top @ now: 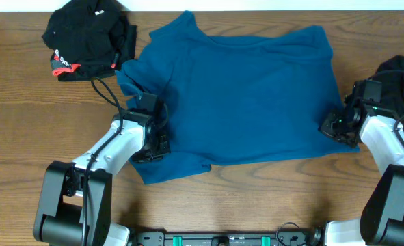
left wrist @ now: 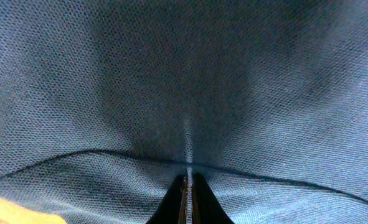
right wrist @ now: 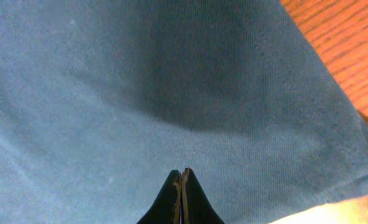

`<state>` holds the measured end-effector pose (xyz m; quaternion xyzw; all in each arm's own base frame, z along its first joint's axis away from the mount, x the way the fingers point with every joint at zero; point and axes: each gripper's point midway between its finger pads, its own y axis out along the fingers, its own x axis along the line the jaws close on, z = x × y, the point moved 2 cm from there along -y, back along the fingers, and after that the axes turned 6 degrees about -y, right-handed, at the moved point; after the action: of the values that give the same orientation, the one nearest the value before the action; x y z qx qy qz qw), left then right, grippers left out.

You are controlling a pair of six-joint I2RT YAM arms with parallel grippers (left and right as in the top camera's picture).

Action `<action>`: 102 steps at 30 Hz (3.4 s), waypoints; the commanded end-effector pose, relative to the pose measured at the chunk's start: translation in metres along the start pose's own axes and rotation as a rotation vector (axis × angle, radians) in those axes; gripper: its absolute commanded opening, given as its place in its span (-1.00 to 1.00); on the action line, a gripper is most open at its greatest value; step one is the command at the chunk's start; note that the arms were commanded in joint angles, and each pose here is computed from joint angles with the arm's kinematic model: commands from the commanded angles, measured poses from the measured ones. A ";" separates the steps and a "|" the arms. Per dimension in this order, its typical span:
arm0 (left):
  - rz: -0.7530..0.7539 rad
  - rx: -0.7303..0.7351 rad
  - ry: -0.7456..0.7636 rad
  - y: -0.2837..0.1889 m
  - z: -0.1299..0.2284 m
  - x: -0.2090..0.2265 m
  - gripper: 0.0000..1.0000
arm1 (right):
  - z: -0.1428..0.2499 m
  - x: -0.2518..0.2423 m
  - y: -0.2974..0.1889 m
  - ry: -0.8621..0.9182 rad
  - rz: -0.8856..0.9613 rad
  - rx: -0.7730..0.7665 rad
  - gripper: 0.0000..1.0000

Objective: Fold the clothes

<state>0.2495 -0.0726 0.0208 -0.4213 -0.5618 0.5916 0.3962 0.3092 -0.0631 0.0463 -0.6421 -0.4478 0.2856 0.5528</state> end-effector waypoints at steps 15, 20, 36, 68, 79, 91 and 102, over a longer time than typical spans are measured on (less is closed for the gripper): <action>-0.056 0.162 -0.018 0.030 0.053 0.029 -0.88 | 0.043 -0.018 0.022 0.035 0.079 0.090 -0.97; 0.005 0.229 -0.031 0.030 0.066 0.022 -0.88 | 0.054 -0.023 0.021 0.087 0.096 0.135 -0.98; 0.020 0.489 -0.164 0.013 0.114 0.022 -0.88 | 0.071 -0.042 0.015 0.225 0.137 0.216 -0.98; 0.184 -0.310 -0.010 -0.106 -0.029 -0.022 -0.88 | -0.043 0.032 -0.126 0.040 -0.287 -0.319 -0.68; 0.231 -0.242 0.061 -0.040 -0.064 -0.057 -0.88 | -0.030 0.078 -0.118 -0.098 -0.330 -0.290 -0.90; 0.038 -0.224 -0.081 -0.007 -0.087 0.001 -0.88 | -0.032 0.067 -0.113 -0.098 -0.241 -0.301 -0.87; -0.226 -0.214 -0.195 -0.010 -0.086 0.076 -0.88 | -0.030 0.050 -0.080 -0.073 -0.120 -0.219 -0.93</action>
<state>0.3068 0.0007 0.0210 -0.3714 -0.6596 0.5611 0.3349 0.3333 -0.0318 0.1408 -0.6574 -0.5375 0.2088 0.4851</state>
